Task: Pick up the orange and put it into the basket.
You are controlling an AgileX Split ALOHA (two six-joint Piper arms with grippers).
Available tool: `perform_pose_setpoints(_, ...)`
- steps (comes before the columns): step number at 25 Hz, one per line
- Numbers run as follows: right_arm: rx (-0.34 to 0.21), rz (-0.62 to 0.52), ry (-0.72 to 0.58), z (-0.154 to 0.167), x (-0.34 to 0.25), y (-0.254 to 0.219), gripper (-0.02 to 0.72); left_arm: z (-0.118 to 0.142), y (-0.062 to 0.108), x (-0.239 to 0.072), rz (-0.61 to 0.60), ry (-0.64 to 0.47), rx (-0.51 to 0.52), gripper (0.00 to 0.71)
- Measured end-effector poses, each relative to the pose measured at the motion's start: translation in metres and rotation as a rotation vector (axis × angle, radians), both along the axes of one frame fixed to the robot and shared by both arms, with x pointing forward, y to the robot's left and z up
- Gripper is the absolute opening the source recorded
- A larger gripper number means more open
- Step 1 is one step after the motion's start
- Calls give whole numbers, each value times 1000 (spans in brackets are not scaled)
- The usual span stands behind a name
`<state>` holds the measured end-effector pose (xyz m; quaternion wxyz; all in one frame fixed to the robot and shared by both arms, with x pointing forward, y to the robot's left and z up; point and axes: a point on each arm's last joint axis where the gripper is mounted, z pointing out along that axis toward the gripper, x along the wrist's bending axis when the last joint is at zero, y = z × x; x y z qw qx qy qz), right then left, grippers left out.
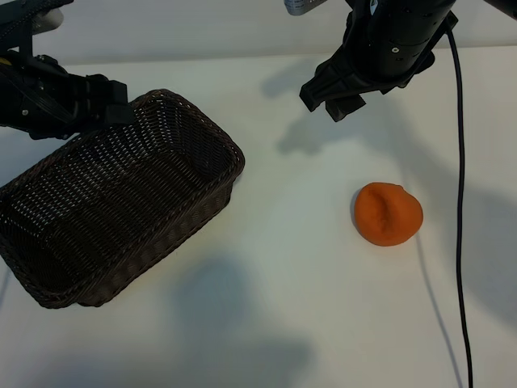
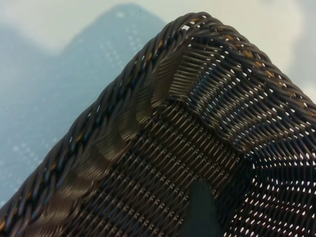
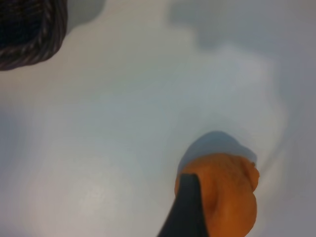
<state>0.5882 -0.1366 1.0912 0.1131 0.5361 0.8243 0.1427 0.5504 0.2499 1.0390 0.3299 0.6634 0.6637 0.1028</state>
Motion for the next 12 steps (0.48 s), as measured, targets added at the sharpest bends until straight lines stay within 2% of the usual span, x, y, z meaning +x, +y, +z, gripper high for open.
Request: perform_pose_setpoints(12,0,0,-1,0,0,0,595,1,1,1,8,-18,2,589)
